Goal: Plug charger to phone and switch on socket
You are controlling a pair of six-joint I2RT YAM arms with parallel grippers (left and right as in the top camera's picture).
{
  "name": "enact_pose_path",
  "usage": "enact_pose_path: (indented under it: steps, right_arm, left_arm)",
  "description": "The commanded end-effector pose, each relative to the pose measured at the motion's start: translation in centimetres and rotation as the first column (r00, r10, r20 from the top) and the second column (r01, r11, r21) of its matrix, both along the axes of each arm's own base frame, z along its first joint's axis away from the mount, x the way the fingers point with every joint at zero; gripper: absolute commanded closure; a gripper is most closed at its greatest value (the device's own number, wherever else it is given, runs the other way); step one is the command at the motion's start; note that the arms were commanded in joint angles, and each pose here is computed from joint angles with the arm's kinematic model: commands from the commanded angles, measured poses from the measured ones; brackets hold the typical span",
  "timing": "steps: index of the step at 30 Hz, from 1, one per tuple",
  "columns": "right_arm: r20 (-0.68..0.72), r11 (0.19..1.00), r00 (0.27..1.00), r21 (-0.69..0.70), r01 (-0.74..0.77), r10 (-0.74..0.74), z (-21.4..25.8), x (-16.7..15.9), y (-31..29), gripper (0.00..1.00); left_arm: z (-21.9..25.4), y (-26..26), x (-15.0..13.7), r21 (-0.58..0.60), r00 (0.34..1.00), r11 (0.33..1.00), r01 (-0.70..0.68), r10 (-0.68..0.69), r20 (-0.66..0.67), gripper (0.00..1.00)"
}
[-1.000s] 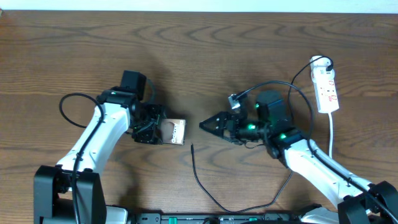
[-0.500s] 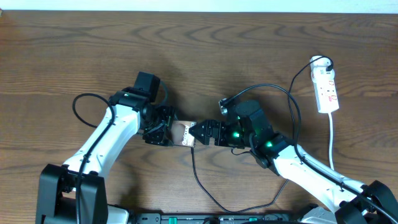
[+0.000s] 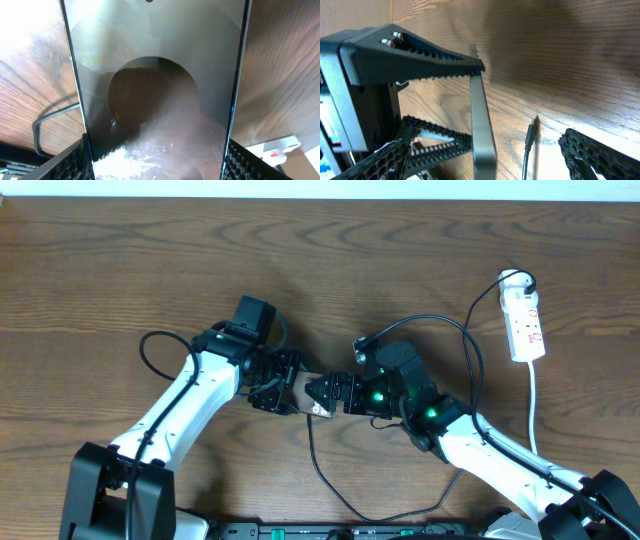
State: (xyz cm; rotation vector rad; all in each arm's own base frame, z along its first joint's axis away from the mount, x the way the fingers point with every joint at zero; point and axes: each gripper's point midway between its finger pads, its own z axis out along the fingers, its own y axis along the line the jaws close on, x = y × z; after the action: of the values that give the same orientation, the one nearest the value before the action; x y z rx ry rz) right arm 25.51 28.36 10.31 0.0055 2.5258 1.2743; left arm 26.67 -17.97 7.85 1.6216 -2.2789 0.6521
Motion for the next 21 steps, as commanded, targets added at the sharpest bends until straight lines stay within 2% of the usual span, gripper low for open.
enact_pose_path:
  steps: [1, 7, 14, 21]
  right_arm:
    - [0.021, 1.0, 1.0, -0.003, 0.002, -0.001, 0.4, 0.3, 0.3, 0.06]
    - [0.021, 1.0, 1.0, -0.003, 0.002, -0.001, 0.4, 0.3, 0.3, 0.1]
    - [0.021, 1.0, 1.0, -0.003, 0.001, -0.001, 0.4, 0.3, 0.3, 0.27]
    - [0.023, 1.0, 1.0, -0.012, -0.001, 0.001, 0.3, 0.1, 0.5, 0.36]
  left_arm:
    - [1.5, -1.7, -0.6, -0.072, 1.0, 0.997, 0.016, -0.016, 0.003, 0.92]
    - [1.9, -3.2, -0.1, -0.102, 0.999, 0.994, 0.031, -0.027, 0.04, 0.93]
    - [2.1, -3.8, -0.1, -0.112, 0.999, 0.993, 0.029, -0.024, 0.046, 0.93]
    - [2.2, -4.1, -0.3, -0.12, 0.999, 0.992, 0.037, -0.032, 0.043, 0.93]
